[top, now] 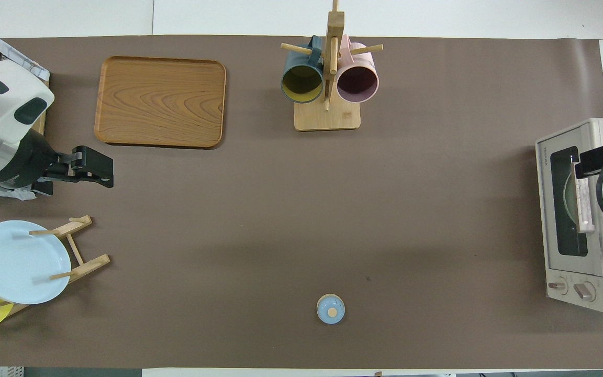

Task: Put corn in oven

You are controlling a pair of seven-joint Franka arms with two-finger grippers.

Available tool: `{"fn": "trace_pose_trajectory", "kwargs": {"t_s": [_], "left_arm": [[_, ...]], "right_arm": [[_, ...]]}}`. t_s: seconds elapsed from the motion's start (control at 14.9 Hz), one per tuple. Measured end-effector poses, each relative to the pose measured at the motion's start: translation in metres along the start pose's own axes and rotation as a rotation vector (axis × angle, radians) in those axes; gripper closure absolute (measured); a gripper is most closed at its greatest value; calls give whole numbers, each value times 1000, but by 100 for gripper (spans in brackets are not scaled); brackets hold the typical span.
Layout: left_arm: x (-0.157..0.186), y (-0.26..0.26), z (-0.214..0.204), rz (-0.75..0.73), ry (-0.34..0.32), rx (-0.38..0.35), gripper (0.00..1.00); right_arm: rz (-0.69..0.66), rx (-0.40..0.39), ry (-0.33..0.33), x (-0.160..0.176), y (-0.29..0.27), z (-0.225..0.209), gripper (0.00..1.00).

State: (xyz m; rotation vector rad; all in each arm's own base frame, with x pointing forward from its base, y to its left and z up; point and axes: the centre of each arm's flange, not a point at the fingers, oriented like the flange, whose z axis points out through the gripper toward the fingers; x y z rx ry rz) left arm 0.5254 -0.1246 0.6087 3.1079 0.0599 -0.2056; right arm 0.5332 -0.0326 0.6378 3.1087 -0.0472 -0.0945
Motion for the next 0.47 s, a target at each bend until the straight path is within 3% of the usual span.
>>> {"fn": "trace_pose_trajectory", "kwargs": {"t_s": [0.47], "left_arm": [[0,0,0,0,0,0,0]], "right_arm": [[-2,0,7,1,-1,-1,0]]}}
